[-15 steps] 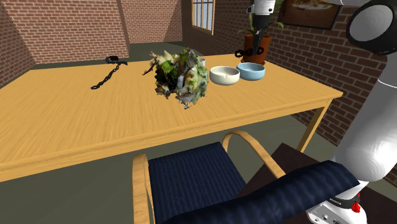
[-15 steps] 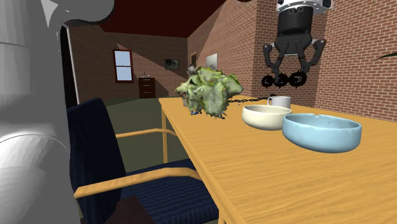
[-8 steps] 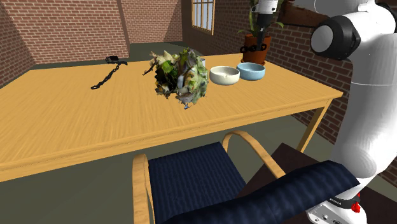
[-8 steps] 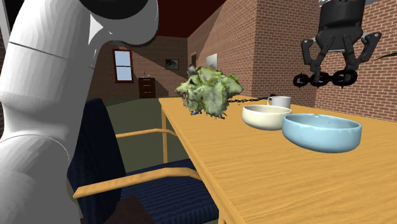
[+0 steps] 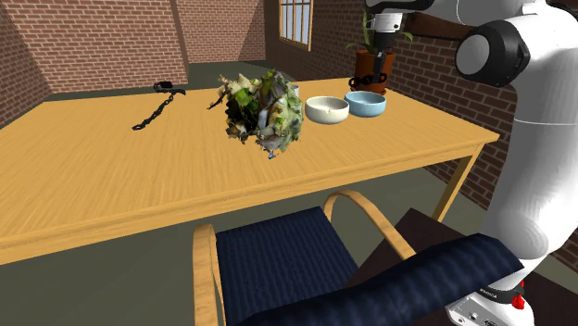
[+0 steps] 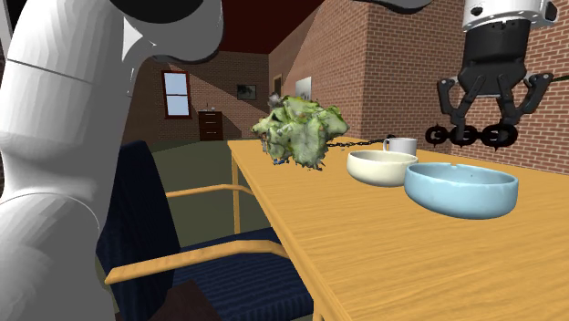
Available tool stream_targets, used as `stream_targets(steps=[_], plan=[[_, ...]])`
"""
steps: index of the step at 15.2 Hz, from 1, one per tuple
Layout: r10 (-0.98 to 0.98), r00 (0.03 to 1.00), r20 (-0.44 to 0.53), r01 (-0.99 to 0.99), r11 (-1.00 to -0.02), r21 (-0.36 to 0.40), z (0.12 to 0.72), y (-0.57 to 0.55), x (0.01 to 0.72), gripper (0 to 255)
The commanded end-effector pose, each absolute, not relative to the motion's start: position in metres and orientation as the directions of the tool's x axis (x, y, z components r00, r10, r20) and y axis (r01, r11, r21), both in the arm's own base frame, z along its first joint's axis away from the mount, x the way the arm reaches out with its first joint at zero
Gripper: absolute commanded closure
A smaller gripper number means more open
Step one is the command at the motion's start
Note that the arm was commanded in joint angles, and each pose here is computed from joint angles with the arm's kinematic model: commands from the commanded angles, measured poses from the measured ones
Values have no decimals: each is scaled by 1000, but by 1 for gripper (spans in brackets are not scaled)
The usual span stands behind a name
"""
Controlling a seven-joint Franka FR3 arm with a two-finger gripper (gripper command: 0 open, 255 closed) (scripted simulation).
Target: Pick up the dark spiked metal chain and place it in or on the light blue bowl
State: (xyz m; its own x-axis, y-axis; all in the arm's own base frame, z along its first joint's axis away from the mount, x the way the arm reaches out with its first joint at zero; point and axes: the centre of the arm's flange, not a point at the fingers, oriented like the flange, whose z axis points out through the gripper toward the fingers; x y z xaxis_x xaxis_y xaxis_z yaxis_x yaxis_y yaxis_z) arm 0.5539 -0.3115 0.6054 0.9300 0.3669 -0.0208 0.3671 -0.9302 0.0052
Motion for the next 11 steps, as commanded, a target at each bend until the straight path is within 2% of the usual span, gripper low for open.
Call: stream_targets(steps=[1, 6, 11], plan=[[367, 930, -20, 367, -930, 6, 594, -312, 554, 255], [367, 930, -20, 367, -930, 6, 565, -312, 554, 255], [367, 930, -20, 367, -930, 6, 565, -312, 554, 255]])
